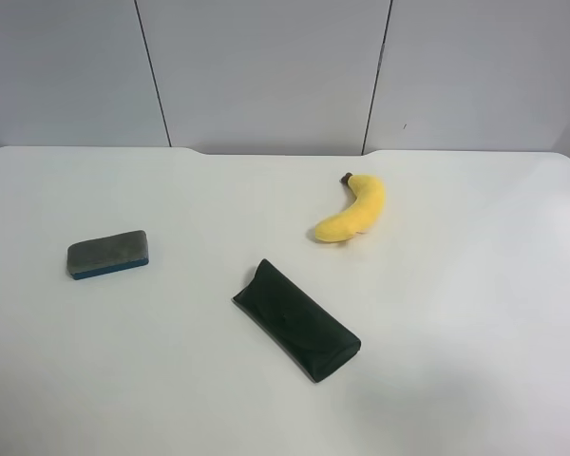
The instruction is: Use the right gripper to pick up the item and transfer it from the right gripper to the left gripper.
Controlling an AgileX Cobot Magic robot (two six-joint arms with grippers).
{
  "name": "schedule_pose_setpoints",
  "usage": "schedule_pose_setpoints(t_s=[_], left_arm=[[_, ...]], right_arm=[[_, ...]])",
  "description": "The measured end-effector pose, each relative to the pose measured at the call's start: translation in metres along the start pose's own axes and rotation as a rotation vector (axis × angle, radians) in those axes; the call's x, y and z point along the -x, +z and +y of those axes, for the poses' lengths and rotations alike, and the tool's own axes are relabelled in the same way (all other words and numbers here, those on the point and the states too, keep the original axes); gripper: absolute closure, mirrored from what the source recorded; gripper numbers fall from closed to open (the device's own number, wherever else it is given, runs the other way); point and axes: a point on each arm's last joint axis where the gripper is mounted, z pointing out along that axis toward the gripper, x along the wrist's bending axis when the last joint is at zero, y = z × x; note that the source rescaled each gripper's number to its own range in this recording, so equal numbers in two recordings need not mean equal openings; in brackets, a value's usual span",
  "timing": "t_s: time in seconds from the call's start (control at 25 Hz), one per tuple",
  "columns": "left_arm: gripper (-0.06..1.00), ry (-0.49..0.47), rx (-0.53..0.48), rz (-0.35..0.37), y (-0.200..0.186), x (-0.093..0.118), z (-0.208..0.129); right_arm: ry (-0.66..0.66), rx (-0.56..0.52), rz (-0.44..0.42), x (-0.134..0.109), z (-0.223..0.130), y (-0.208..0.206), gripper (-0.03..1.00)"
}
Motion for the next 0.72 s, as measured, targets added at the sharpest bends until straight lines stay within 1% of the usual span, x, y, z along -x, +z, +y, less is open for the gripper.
schedule_pose_setpoints(t_s=[0.24, 0.32, 0.56, 0.72], left_arm=[[-0.06, -0.022, -0.001, -0.009, 0.001, 0.001, 0.000], [-0.06, -0.030, -0.009, -0.028, 0.007, 0.002, -0.003], [-0.06, 0.000, -0.060, -0.098, 0.031, 0.001, -0.017], [-0.06, 0.001, -0.060, -0.103, 0.043, 0.001, -0.022]], right_arm=[[0.000, 0.000, 0.000, 0.000, 0.000, 0.000, -0.03], [0.000, 0.000, 0.000, 0.000, 0.000, 0.000, -0.03], [0.000, 0.000, 0.000, 0.000, 0.000, 0.000, -0.03], [0.000, 0.000, 0.000, 0.000, 0.000, 0.000, -0.03]])
